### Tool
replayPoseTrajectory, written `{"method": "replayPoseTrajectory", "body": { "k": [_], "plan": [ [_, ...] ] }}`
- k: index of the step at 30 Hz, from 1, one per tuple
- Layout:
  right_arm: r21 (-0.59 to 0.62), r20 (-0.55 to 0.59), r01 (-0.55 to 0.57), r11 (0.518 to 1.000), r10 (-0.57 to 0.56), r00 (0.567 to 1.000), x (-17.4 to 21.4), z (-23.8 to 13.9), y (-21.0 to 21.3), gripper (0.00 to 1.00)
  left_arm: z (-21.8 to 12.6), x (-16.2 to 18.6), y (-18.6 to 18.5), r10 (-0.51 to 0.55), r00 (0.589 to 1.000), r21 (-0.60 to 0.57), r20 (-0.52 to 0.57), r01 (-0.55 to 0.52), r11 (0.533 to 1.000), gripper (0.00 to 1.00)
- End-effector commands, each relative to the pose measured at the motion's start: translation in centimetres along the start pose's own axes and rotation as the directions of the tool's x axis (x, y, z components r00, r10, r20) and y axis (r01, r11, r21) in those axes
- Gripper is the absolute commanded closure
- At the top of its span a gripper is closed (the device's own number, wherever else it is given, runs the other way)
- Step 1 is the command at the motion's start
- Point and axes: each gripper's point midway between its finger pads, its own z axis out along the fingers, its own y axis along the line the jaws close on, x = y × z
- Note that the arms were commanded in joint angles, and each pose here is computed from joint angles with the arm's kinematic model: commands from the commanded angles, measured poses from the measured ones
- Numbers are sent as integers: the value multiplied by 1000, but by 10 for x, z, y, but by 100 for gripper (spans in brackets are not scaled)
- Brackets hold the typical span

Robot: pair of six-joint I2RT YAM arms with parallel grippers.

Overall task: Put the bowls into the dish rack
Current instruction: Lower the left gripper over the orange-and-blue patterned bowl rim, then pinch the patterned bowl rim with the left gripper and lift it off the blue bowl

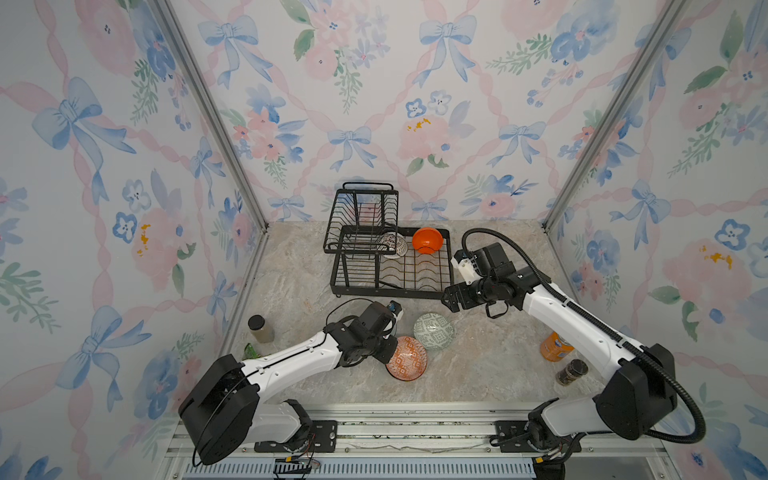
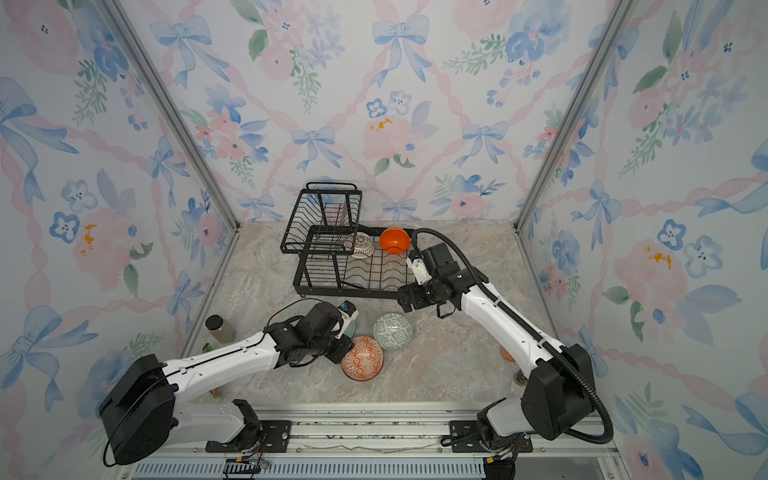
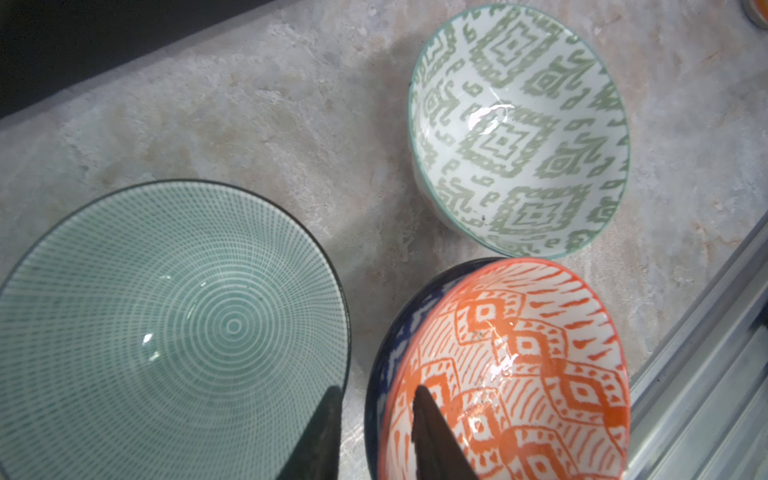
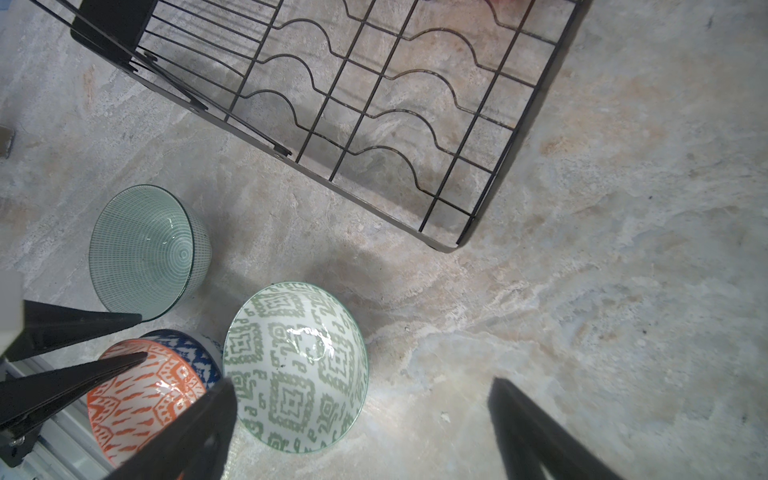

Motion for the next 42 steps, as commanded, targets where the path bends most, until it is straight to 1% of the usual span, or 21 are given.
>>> {"method": "replayPoseTrajectory", "body": {
  "k": [1, 3, 5, 11, 15, 17, 21, 23, 33, 42],
  "plan": [
    [-2, -28, 1, 1000, -1, 1000, 9, 1, -1, 3, 1, 2, -4, 9, 1000, 12, -13, -9, 1000, 73],
    [-1, -27, 0, 1000, 0, 1000, 8, 2, -1, 3, 1, 2, -4, 8, 1000, 13, -14, -8, 1000, 75],
    [0, -30, 0, 1000, 0, 1000, 9, 2, -2, 3, 1, 2, -5, 10, 1000, 16, -15, -10, 1000, 82],
    [2, -30, 2, 1000, -2, 1000, 9, 2, -2, 3, 0, 0, -6, 10, 1000, 20, -11, -10, 1000, 91],
    [3, -30, 2, 1000, -1, 1000, 10, 2, -2, 3, -1, 0, -5, 11, 1000, 19, -10, -11, 1000, 95],
    [-3, -28, 0, 1000, -1, 1000, 10, 2, -1, 3, 0, 1, -6, 15, 1000, 20, -13, -15, 1000, 100],
    [-6, -28, -2, 1000, 2, 1000, 10, 2, -1, 3, 0, 1, -5, 21, 1000, 16, -15, -20, 1000, 100],
    [-6, -28, 0, 1000, 0, 1000, 10, 2, -1, 3, -6, -14, -9, 23, 1000, 24, 20, -24, 999, 100],
    [-19, -27, -1, 1000, 1, 1000, 10, 1, 1, 3, -19, -30, -8, 46, 998, 1, 53, -46, 999, 100],
    [-31, -23, -2, 1000, 1, 1000, 5, -1, 4, 3, -40, -47, -2, 65, 991, -48, 115, -60, 997, 100]
  ]
}}
